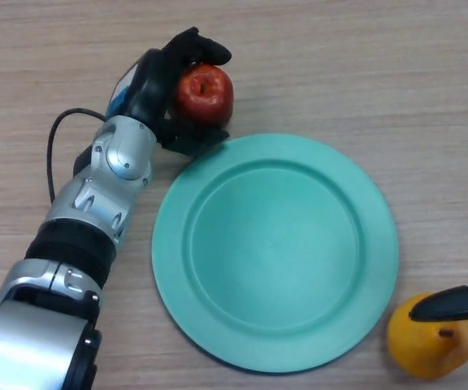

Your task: Pick up the red apple and place it on the plate

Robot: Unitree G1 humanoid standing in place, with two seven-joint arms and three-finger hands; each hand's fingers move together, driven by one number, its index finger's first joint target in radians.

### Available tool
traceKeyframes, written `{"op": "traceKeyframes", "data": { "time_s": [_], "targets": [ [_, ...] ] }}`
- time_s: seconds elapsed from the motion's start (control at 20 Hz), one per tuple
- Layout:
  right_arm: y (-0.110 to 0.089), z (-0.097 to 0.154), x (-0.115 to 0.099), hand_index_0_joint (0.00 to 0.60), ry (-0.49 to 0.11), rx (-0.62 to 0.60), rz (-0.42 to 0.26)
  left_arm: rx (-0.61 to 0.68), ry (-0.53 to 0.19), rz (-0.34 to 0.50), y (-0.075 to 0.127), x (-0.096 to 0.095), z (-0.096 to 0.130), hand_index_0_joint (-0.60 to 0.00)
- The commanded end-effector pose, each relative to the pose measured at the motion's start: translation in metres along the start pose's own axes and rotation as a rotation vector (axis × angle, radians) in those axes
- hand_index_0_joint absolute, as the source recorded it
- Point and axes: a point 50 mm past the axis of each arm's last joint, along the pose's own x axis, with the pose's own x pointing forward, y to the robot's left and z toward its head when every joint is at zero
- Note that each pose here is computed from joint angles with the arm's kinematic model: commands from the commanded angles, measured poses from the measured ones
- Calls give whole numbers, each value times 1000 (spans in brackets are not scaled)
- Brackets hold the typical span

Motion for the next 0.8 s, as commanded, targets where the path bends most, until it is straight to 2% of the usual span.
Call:
{"op": "traceKeyframes", "data": {
  "time_s": [0.05,0.2,0.35,0.4,0.45,0.55,0.65,0.8],
  "targets": [
    [-2,28,-3,0,-205,-52,5,28,-197,216,45,9,38,-600],
    [-1,29,-3,0,-208,-46,9,17,-281,268,66,-1,57,-600],
    [-1,28,-2,0,-200,-37,10,45,-373,271,73,-25,75,-600],
    [0,28,-1,0,-201,-36,10,66,-376,250,71,-35,75,-600],
    [-1,28,-1,0,-201,-35,10,34,-377,223,71,-47,77,-600],
    [0,29,1,0,-203,-36,12,-104,-400,182,69,-75,78,-600],
    [2,29,2,0,-202,-33,18,-185,-382,132,64,-98,76,-600],
    [4,29,4,0,-200,-29,22,-185,-377,133,52,-125,71,-600]
  ]
}}
